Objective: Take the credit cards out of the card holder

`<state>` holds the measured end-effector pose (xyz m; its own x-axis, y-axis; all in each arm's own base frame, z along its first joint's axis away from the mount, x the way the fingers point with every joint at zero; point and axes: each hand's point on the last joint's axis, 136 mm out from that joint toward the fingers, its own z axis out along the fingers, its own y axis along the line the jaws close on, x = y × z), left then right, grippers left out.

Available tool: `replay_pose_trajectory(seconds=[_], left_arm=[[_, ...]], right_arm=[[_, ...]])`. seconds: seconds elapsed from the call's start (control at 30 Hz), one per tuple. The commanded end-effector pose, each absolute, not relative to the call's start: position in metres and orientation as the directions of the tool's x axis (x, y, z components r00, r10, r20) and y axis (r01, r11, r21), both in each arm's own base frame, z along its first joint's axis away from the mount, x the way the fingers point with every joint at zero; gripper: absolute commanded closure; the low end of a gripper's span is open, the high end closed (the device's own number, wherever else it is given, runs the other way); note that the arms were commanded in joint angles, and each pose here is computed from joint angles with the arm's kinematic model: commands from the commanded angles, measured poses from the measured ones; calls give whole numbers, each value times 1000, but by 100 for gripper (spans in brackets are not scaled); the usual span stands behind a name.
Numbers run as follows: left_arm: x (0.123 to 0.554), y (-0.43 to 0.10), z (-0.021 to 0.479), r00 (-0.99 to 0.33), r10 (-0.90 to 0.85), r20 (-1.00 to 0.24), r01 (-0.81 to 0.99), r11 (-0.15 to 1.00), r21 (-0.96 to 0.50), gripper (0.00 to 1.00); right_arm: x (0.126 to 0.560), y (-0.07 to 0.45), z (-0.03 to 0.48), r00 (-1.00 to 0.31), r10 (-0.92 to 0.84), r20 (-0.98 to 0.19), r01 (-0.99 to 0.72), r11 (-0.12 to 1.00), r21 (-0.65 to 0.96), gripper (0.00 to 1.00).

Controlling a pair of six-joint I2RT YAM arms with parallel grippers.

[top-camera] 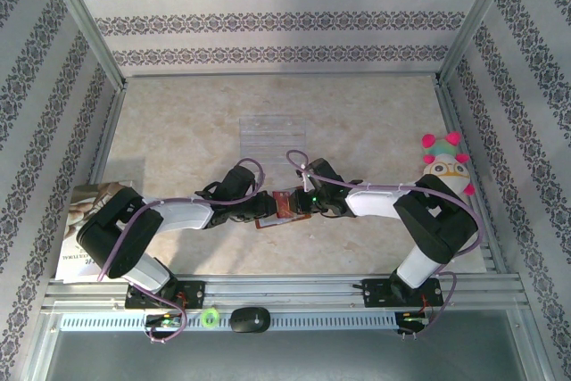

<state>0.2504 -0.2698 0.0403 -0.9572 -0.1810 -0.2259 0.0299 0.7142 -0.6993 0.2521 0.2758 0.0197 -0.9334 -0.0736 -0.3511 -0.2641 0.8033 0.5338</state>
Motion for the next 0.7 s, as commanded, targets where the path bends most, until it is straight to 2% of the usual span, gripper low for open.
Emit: replay_pose_trajectory(seconds=[0.0,0.23,0.3,0.4,0.67], left_arm=[[253,-269,39,-955,-191,-228,29,705,-709,85],[255,-271,37,-955,-198,-221,22,694,-719,85],[255,-272,38,-955,-197,-222,25,692,-721,88],[255,-268,37,-951,-213,-226,13,701,-713,100],[254,-244,37,-942,-249,-225,-22,715,-699,100]], right_arm=[[244,270,3,-950,-80,-301,-230,832,505,82],[244,270,4,-950,-78,-303,-230,831,507,82],[244,270,5,-950,-76,-304,-228,832,505,82],[245,268,5,-950,-70,-305,-222,836,501,82],[246,256,1,-954,-35,-298,-177,868,464,84]])
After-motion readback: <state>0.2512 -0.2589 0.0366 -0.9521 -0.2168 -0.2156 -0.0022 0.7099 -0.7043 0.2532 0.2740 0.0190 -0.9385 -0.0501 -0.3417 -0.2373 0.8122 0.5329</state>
